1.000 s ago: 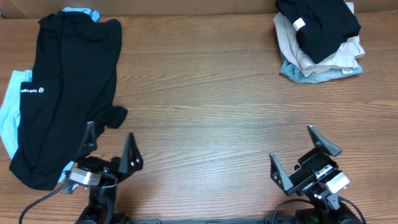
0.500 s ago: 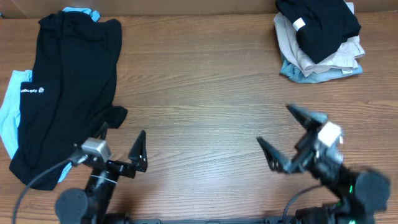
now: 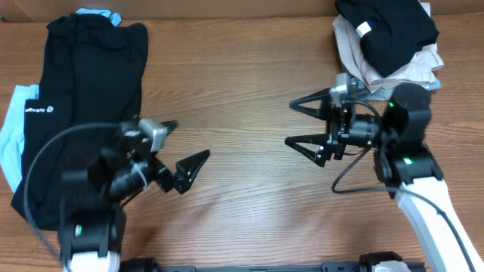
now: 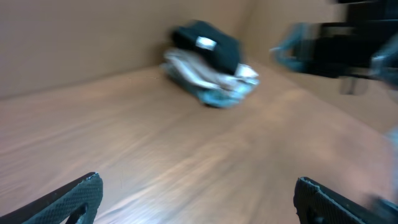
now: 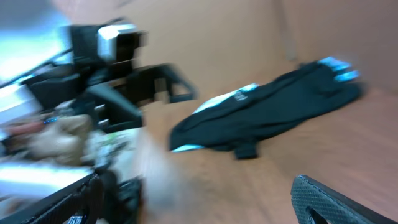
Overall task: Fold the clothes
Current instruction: 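Move the left gripper to the black shirt pile and grasp it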
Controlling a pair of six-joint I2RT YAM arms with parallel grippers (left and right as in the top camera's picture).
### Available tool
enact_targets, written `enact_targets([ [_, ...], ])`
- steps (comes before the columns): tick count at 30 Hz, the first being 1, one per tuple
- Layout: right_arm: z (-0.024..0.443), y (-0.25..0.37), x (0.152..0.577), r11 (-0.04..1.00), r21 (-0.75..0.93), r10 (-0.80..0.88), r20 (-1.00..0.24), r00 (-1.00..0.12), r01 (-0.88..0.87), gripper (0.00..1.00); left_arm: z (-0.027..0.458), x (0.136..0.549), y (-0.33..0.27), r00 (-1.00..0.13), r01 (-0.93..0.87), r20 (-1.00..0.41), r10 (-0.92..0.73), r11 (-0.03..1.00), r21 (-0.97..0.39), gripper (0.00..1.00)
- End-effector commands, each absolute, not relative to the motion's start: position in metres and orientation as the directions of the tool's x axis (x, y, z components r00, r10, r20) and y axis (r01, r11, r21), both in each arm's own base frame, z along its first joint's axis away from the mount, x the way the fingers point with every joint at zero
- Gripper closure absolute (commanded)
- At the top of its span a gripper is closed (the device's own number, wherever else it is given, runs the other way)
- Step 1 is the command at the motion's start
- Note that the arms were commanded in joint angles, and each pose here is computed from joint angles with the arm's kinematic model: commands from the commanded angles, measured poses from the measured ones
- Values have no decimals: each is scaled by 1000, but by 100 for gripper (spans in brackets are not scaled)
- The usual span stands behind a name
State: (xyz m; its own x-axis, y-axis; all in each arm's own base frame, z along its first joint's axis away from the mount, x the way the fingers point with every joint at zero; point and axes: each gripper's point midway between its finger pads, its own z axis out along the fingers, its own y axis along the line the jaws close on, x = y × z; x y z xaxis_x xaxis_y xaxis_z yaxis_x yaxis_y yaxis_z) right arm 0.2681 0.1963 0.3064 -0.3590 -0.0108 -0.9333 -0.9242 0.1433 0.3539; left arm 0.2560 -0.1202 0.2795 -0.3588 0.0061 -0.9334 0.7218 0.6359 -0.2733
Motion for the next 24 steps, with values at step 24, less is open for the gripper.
enact_targets([
  [24, 187, 116, 352, 914, 349, 111, -708, -698, -209, 0, 178, 326, 16, -616, -169, -741, -269, 963, -209, 0],
])
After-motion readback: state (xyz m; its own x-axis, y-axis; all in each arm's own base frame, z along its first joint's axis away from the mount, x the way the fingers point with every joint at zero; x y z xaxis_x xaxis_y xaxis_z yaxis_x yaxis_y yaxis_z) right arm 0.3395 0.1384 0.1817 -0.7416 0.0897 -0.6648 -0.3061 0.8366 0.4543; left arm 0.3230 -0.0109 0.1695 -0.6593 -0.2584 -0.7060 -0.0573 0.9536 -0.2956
